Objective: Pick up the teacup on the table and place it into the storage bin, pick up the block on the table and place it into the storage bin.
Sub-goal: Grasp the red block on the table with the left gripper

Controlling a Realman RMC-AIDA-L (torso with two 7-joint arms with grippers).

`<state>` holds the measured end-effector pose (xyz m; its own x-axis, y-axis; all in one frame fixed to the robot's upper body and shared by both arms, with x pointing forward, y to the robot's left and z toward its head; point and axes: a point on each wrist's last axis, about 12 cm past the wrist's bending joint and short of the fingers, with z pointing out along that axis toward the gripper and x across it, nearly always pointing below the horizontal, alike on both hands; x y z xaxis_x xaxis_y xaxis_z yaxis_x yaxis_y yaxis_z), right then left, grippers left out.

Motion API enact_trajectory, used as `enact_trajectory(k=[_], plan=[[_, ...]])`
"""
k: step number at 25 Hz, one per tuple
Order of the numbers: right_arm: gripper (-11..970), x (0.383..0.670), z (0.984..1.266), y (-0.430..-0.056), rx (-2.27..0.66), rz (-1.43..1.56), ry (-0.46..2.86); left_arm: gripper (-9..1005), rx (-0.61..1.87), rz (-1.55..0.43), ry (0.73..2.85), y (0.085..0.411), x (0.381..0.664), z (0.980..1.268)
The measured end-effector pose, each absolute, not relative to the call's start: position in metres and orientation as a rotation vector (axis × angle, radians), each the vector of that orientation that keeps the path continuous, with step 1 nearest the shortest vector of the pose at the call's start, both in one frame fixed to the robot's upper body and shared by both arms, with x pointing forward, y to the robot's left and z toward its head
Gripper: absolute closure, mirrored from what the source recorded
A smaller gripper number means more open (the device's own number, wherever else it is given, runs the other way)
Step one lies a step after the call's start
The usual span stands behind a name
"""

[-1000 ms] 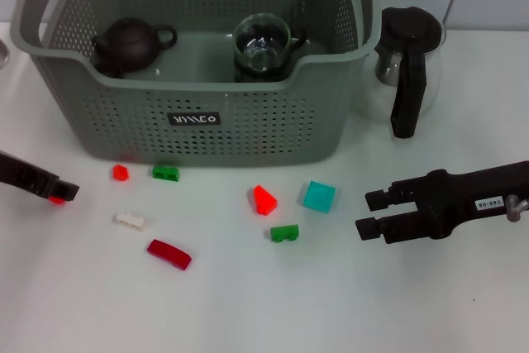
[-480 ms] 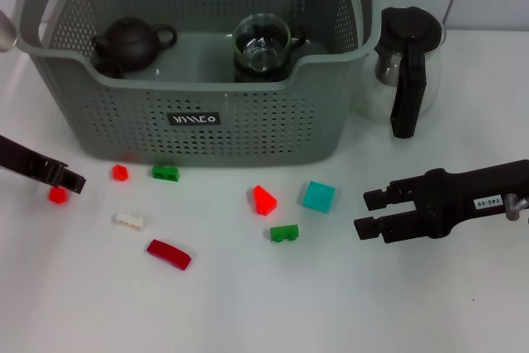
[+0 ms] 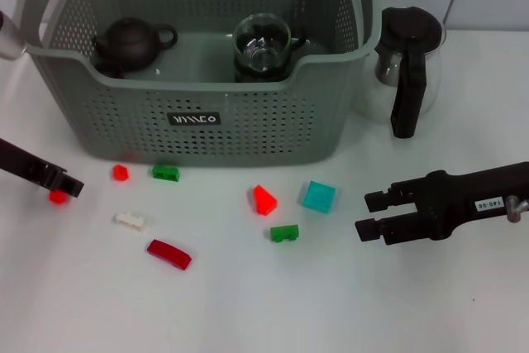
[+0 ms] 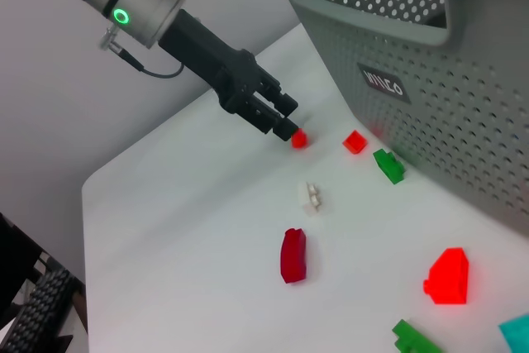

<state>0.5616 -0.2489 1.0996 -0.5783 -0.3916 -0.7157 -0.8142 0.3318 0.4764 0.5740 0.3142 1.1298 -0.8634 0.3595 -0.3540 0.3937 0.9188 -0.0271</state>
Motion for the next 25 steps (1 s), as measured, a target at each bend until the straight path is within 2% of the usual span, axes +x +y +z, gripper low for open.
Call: enact_trajectory(k=[25], plan=[[249, 0.5604, 1.0989, -0.2502, -1.055, 1.173, 2.129, 417, 0.574, -0.121, 2.748, 0.3180, 0.5829, 1.1237]])
